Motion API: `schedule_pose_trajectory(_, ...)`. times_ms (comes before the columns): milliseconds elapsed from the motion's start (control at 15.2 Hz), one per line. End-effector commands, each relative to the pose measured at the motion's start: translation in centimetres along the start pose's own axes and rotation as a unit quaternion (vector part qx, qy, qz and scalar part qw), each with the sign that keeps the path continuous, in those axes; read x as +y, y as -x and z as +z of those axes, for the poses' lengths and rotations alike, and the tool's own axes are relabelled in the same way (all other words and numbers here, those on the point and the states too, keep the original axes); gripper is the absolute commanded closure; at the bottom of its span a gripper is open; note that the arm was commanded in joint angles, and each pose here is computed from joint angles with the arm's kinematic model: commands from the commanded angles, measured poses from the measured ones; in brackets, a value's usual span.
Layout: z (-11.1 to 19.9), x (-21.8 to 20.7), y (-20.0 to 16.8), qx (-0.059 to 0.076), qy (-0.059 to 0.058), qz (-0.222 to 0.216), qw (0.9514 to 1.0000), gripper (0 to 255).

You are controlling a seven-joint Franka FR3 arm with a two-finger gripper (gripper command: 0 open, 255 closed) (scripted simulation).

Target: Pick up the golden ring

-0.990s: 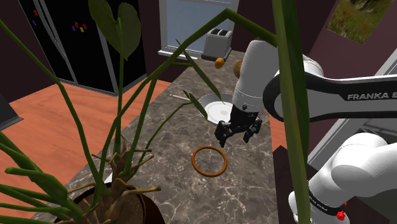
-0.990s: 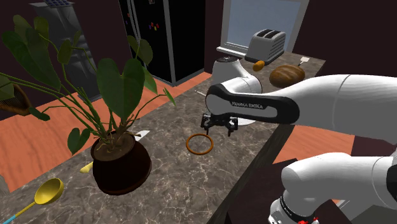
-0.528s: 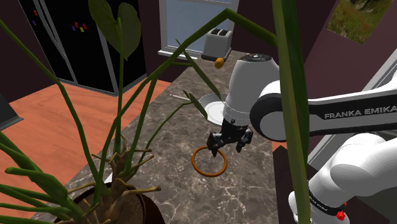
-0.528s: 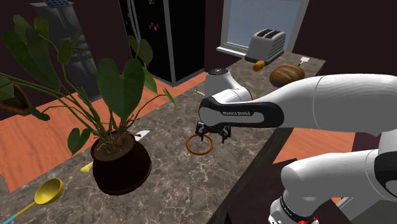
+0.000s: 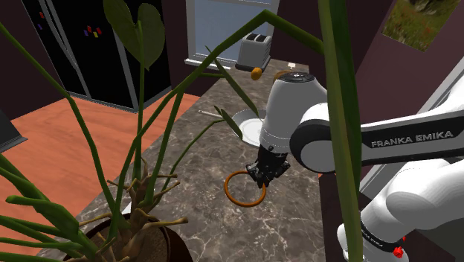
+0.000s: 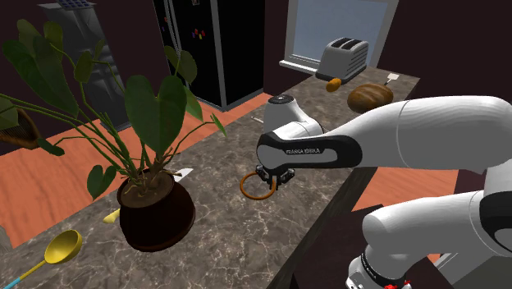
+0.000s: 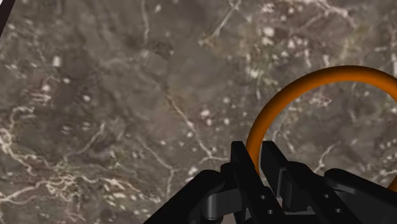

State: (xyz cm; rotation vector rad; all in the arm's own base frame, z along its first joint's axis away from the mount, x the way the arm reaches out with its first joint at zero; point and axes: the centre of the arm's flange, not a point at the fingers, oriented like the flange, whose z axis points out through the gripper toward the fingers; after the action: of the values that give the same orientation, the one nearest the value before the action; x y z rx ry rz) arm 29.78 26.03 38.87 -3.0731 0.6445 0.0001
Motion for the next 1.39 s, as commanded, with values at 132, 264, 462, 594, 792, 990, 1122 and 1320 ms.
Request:
schedule_pose_trajectory(132,0.0,0.0,0.0,0.000,0.000,0.000,1.0000,255)
schedule_pose_trajectory(264,0.0,0.0,0.0,0.000,0.000,0.000,1.0000,255)
schedule_pose_trajectory(462,-1.0,-0.1,0.0,0.000,0.000,0.000,1.0000,255)
schedule_pose_trajectory(594,-2.1,-0.1,0.0,0.000,0.000,0.000,1.0000,255)
schedule_pose_trajectory(792,-3.6,-0.1,0.0,0.000,0.000,0.000,1.0000,255)
schedule_pose_trajectory(990,-5.2,-0.1,0.0,0.000,0.000,0.000,1.0000,255)
schedule_pose_trajectory(1122,-6.3,-0.1,0.0,0.000,0.000,0.000,1.0000,255)
schedule_pose_trajectory(1320,-7.9,-0.1,0.0,0.000,0.000,0.000,1.0000,255)
